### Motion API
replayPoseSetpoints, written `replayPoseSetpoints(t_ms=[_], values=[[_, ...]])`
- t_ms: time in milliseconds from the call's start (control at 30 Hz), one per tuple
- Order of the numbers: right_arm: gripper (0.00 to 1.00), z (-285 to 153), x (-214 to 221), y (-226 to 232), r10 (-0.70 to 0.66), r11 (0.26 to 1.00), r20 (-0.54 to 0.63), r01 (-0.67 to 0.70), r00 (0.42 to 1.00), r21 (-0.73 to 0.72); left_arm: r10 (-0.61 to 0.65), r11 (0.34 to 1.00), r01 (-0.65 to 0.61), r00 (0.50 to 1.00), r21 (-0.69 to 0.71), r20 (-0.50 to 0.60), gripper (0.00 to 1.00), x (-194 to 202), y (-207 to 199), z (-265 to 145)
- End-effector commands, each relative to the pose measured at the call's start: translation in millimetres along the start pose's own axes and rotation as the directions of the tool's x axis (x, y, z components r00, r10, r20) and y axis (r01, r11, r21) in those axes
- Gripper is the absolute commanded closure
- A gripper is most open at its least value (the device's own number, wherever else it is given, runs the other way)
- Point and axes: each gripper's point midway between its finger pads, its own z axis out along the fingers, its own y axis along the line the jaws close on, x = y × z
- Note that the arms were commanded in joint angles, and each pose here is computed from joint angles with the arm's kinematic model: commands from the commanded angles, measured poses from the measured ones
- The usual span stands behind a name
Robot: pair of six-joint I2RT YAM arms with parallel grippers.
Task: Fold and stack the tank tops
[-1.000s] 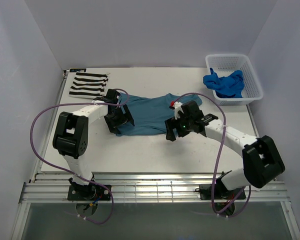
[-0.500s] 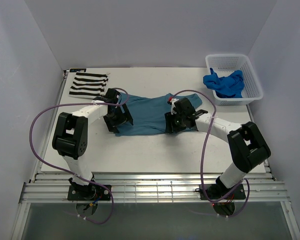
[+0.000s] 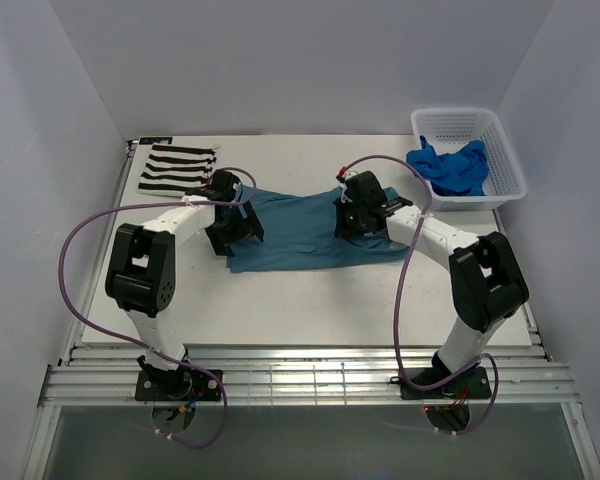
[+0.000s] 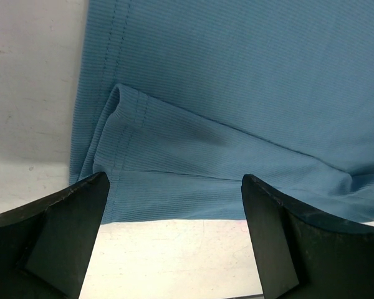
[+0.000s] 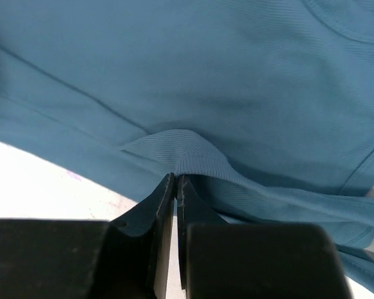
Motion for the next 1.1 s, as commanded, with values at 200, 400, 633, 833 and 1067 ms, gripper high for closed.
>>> replayPoseSetpoints(t_ms=[200,400,633,833,1067], values=[[0.92,20,-23,-45,0.020,0.991,-0.036,-0.015,0.999,0.131,-0.013,0.999,0.015,0.999,-0.034,0.049,0.02,-26,0,6],[0.81,21,-44,-63,0.026,0.982,-0.018,-0.023,0.999,0.185,-0.022,0.998,0.025,0.999,-0.049,0.048,0.02,-29,2,7],[0.29,-11,-53,-40,-0.023,0.997,0.014,0.022,1.000,0.073,-0.026,1.000,0.026,0.996,0.003,0.087,0.02,-40,-12,-11],[0.10,-27,-12,-20,-0.023,0.997,-0.005,0.022,1.000,-0.068,-0.028,0.998,0.022,0.993,0.052,0.114,0.02,-43,-21,-27],[0.10,-3,13,-33,-0.006,0.998,-0.049,0.002,0.999,-0.069,-0.023,0.998,0.018,0.997,0.067,0.070,0.02,-32,-20,-8]])
